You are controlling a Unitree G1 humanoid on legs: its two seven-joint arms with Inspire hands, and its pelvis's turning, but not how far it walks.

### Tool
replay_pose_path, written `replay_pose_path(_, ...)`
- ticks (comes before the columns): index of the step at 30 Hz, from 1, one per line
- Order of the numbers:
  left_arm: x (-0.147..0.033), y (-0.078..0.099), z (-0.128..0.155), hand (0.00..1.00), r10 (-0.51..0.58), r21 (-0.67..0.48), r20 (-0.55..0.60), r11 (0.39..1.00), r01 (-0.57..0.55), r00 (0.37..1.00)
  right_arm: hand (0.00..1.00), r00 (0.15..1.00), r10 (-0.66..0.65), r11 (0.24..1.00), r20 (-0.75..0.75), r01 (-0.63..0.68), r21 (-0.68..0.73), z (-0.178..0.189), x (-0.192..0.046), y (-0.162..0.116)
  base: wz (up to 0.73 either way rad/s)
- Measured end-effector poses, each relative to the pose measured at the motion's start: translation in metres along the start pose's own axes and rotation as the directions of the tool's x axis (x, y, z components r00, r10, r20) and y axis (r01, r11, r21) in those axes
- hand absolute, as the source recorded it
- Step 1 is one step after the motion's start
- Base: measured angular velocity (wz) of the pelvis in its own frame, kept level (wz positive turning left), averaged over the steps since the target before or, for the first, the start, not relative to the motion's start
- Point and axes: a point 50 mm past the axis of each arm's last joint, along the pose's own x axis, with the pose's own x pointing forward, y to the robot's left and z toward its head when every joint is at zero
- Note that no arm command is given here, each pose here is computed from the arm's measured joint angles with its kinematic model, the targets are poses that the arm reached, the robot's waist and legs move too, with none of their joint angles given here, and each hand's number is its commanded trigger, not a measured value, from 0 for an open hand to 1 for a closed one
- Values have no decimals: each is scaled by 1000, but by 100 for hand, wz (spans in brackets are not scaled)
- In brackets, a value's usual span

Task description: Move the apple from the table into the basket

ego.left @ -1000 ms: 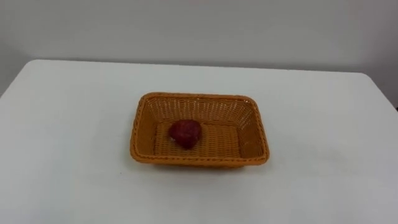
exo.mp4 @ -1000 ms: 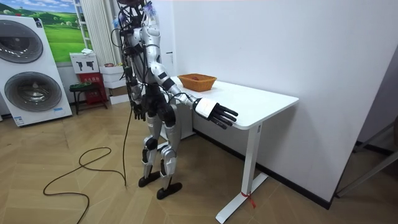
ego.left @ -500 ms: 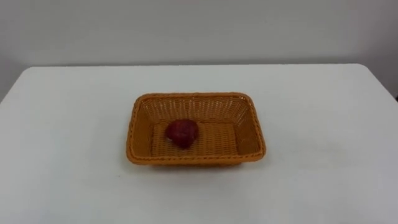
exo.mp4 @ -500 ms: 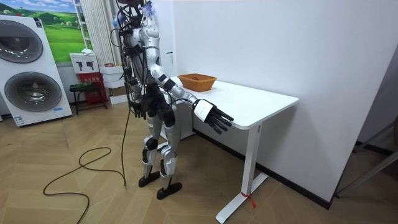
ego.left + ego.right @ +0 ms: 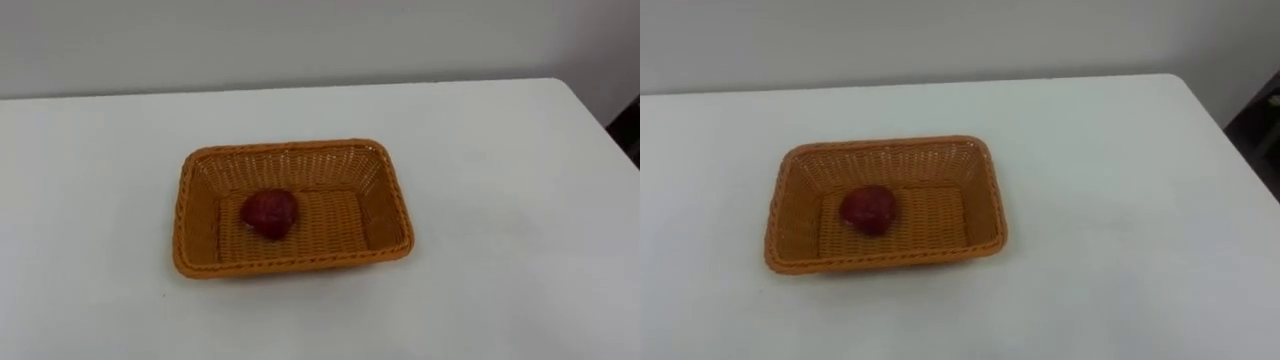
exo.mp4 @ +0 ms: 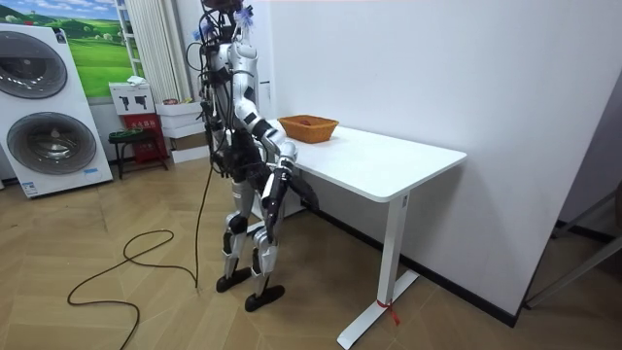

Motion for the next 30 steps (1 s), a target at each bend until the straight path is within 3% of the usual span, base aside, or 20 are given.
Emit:
replay_pose_path(9,0,-4,-2,0,-64,16,-17,998,64,998,0,977,-113,987,-180,89,-137,-45,30,-50,1)
replay_pose_path(14,-3,-7,-14,0,-82,0,-67,997,82,994,0,974,-47,929,-221,-39,-367,-76,35,-76,-1)
replay_pose_path(17,-5,-16,-18,0,-109,-7,-94,994,109,990,0,971,34,809,-235,-165,-564,-87,36,-86,0)
replay_pose_path(19,-5,-19,-18,0,-124,-6,-107,992,124,987,0,959,154,633,-238,-281,-721,-92,33,-81,-5)
replay_pose_path(20,-5,-20,-18,0,-127,-6,-116,992,127,985,0,952,188,580,-243,-307,-754,-94,31,-78,0)
replay_pose_path(22,-4,-24,-18,0,-134,8,-138,991,136,981,0,918,277,386,-284,-377,-842,-101,25,-70,8)
replay_pose_path(23,-4,-25,-18,0,-136,18,-140,990,140,981,0,910,291,347,-297,-390,-853,-103,23,-69,6)
replay_pose_path(25,-5,-29,-16,0,-149,32,-144,987,155,978,0,880,336,182,-336,-410,-894,-109,18,-64,0)
replay_pose_path(26,-5,-30,-16,0,-151,31,-145,987,157,978,0,874,346,138,-340,-406,-903,-110,17,-64,3)
replay_pose_path(28,-6,-32,-17,0,-152,49,-149,986,161,977,0,859,371,-22,-352,-371,-929,-112,16,-64,10)
replay_pose_path(30,-6,-34,-17,0,-159,72,-150,983,171,976,0,847,392,-126,-360,-338,-933,-114,15,-63,6)
